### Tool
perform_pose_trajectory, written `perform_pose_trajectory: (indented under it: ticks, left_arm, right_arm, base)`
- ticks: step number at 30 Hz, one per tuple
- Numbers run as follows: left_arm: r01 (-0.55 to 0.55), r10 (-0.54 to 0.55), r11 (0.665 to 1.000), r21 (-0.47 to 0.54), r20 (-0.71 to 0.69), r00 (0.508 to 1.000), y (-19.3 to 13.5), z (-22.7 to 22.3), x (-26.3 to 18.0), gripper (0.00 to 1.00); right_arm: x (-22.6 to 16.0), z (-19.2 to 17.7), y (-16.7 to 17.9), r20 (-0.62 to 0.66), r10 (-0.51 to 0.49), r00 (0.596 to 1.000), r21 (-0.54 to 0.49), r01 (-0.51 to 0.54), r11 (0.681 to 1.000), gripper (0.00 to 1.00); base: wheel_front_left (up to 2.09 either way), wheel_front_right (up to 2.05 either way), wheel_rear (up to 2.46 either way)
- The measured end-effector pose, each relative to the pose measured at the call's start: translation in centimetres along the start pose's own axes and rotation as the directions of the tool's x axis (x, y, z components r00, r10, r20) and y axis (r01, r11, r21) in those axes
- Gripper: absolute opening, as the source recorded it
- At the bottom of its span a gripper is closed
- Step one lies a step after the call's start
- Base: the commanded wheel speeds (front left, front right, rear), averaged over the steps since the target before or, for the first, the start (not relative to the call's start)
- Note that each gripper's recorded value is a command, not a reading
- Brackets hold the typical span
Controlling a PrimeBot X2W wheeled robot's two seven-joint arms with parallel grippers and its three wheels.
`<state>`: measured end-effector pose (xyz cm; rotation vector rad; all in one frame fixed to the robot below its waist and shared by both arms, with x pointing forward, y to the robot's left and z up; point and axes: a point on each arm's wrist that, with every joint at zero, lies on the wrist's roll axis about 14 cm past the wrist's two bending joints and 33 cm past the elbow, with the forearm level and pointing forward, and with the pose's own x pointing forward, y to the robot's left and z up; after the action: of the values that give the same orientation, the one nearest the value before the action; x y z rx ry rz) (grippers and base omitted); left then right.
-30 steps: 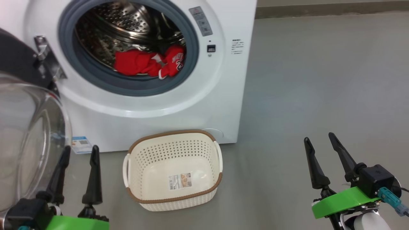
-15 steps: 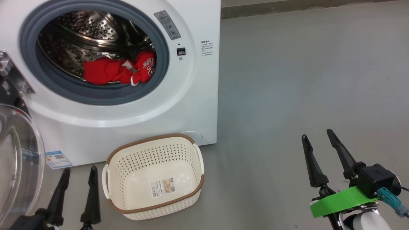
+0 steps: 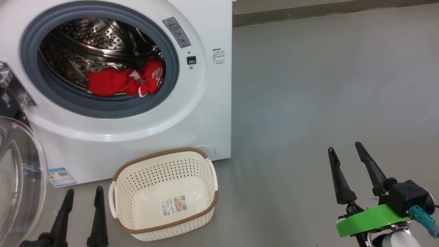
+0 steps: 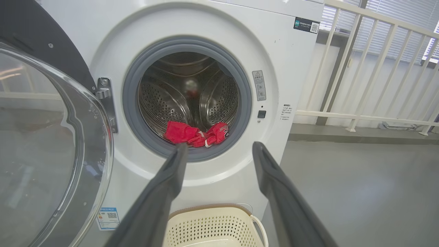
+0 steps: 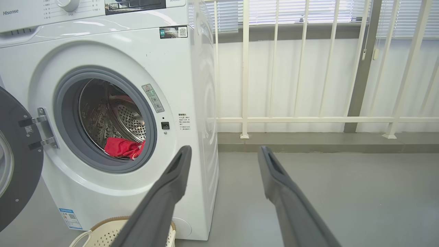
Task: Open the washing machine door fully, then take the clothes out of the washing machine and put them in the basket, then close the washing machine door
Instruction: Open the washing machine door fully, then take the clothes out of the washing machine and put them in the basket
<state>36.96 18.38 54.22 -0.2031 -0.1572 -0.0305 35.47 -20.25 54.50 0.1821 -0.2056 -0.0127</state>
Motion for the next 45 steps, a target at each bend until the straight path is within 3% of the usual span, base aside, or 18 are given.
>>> perform_pose_trajectory:
  ticks: [11,29,45]
  left_arm:
    - [-0.022,0.022,1.000,-0.004,-0.019,1.000,0.2,-0.2,-0.7,1.00]
    - [0.016,-0.016,1.000,-0.003,0.002,1.000,-1.0,0.5,-0.6,1.00]
    - [0.010,-0.010,1.000,0.000,-0.007,1.000,-1.1,0.6,-1.0,1.00]
  right_arm:
    - [0.1,0.3,0.0,0.013,0.002,1.000,0.001,-0.002,1.000,1.00]
    - [0.1,0.1,0.1,0.007,0.003,1.000,0.003,-0.003,1.000,1.00]
    - [0.3,0.1,0.8,0.006,0.021,1.000,0.013,-0.021,1.000,1.00]
  base:
    - [0.13,-0.24,0.11]
    - [1.21,-1.33,0.11]
    - [0.07,-0.07,0.00]
